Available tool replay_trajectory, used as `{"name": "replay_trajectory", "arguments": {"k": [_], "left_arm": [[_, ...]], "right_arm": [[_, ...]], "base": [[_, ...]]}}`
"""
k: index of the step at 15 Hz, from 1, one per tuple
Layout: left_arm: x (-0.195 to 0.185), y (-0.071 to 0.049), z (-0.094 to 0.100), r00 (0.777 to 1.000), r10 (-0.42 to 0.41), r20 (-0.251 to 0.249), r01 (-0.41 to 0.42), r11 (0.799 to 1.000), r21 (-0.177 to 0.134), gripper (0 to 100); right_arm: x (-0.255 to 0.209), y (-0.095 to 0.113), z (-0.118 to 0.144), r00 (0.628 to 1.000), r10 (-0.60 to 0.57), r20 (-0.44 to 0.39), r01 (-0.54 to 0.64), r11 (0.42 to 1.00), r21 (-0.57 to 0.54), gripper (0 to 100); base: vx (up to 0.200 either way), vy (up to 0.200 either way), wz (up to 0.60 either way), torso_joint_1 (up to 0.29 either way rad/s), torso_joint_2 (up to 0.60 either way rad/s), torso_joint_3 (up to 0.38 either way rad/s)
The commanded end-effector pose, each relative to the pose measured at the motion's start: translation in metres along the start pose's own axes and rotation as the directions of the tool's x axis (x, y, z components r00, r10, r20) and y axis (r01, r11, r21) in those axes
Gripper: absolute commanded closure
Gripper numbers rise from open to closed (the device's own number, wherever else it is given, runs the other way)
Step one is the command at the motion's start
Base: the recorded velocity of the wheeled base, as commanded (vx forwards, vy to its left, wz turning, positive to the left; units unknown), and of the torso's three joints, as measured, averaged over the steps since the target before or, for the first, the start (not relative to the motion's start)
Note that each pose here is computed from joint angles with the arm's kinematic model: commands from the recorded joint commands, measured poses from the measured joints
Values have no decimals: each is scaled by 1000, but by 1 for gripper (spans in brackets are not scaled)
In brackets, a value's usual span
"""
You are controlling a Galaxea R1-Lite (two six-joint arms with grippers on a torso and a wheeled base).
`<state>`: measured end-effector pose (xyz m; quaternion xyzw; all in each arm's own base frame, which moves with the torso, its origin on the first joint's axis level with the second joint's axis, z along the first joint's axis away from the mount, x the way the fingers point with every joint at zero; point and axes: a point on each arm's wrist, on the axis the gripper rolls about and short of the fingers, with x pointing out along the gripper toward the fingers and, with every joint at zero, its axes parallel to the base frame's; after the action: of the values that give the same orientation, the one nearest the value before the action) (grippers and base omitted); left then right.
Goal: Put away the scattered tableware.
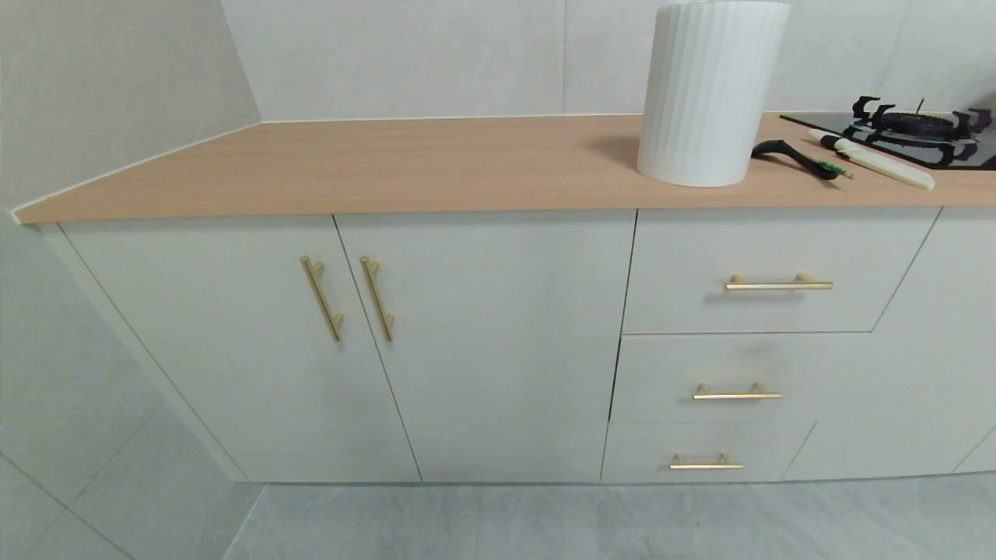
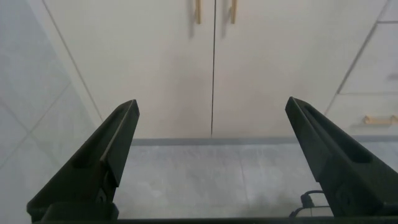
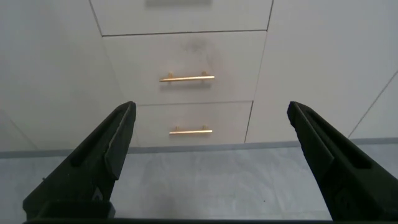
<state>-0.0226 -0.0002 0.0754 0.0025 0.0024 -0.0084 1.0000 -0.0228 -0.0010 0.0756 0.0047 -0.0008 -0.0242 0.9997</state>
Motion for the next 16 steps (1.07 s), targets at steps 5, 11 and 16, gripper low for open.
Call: {"name": "replay_trajectory", "arguments": {"k": [5,11,16], "left_arm": [[0,0,0,1000,0,-1,0,1000,-1,0],[0,0,0,1000,0,-3,0,1000,-1,0],[0,0,0,1000,0,-1,0,1000,-1,0]], "right_arm": [[0,0,0,1000,1,-1,-1,1000,-5,0],[-8,0,44,992,25,125,-27,1000,16,0],[49,7,83,963,153,-222,-148,988,39,0]], "base": [[0,0,0,0,0,0],[0,0,0,0,0,0],[0,0,0,0,0,0]]}}
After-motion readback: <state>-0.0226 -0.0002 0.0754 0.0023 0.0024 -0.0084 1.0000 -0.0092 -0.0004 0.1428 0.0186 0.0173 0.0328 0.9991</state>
